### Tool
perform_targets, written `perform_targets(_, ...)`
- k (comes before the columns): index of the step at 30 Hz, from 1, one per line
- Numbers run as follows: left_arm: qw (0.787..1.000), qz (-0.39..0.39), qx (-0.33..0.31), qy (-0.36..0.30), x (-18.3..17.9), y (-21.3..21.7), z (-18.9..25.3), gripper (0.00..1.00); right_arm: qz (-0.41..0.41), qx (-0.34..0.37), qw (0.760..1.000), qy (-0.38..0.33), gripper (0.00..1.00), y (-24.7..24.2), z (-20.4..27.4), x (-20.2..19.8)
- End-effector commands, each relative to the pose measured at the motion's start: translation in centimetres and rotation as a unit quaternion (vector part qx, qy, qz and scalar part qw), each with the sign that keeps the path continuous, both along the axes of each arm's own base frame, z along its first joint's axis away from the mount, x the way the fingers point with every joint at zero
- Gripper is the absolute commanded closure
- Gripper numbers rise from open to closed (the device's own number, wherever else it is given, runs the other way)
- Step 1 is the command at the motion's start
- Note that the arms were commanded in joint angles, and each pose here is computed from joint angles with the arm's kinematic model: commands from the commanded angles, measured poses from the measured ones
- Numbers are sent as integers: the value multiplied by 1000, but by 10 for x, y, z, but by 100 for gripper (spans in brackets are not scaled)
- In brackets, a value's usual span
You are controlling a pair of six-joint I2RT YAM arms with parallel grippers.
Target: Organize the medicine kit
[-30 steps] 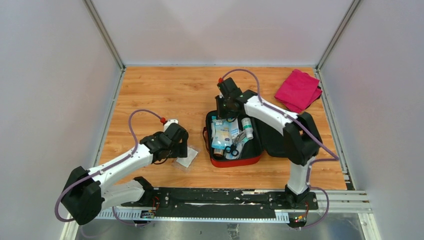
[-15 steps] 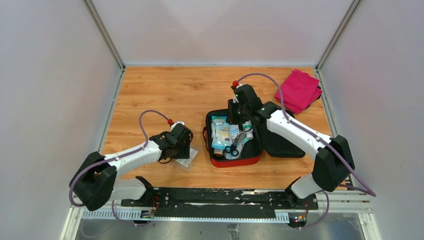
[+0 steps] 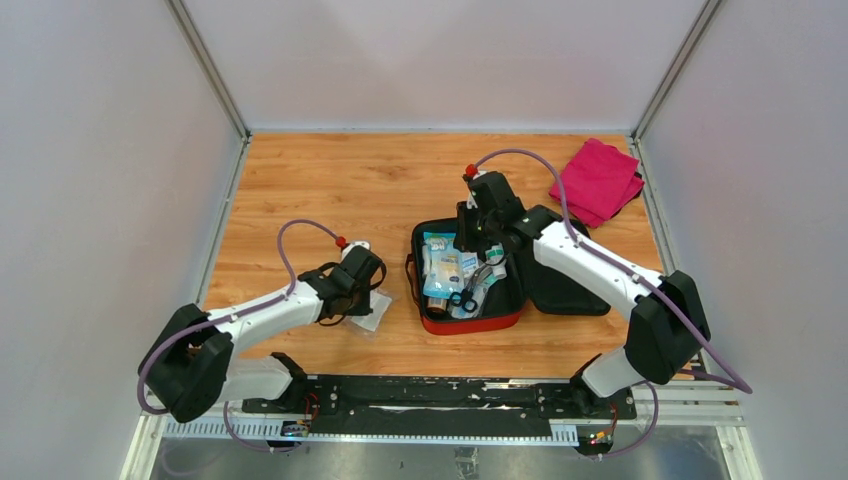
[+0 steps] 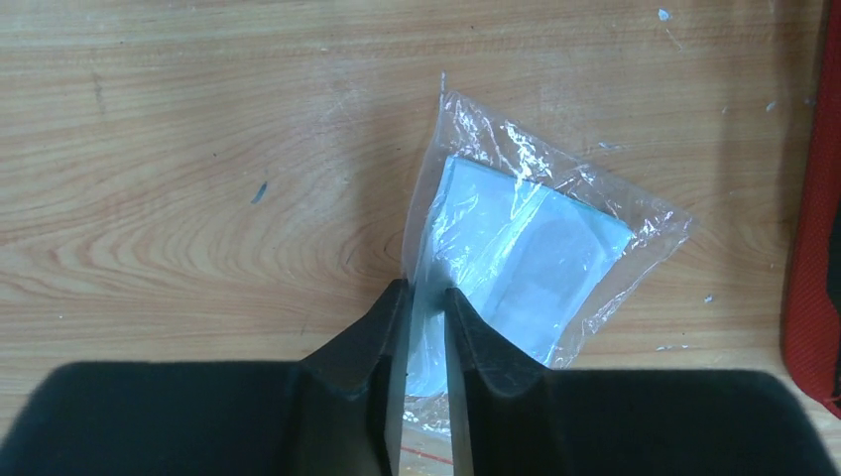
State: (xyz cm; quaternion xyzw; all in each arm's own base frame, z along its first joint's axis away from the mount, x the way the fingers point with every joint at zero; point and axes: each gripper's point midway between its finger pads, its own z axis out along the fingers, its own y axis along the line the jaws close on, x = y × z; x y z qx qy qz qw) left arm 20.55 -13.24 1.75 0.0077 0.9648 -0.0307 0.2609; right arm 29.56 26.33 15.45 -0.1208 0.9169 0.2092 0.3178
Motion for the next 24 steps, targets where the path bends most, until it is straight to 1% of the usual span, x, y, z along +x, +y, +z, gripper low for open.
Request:
perform_targets(1, 1000, 8, 8, -5, 1, 5, 2, 81, 0, -1, 1000, 3, 77, -3, 0, -8)
perform_targets(5, 1000, 11, 12, -12, 4, 7, 9, 90, -22, -10, 1000, -4, 78, -13, 1, -8)
perform_targets(9, 999, 15, 14, -28, 8, 9, 27, 99, -44, -18, 999, -14, 78, -24, 5, -8)
perform_targets(13, 998, 23, 9, -58, 14, 11, 55, 100, -48, -2, 999, -12, 77, -25, 10, -15)
perform_targets(16, 996, 30, -7, -87, 19, 11, 78, 100, -47, 36, 998, -2, 73, -18, 16, -23)
perform_targets(20, 991, 32, -43, -122, 23, 6, 108, 100, -41, 108, 993, 10, 66, -2, 28, -33)
perform_targets(22, 987, 32, -70, -143, 25, 1, 126, 100, -39, 158, 987, 19, 59, 9, 34, -38)
perform_targets(24, 982, 33, -92, -160, 27, -3, 139, 100, -34, 196, 980, 26, 55, 18, 38, -41)
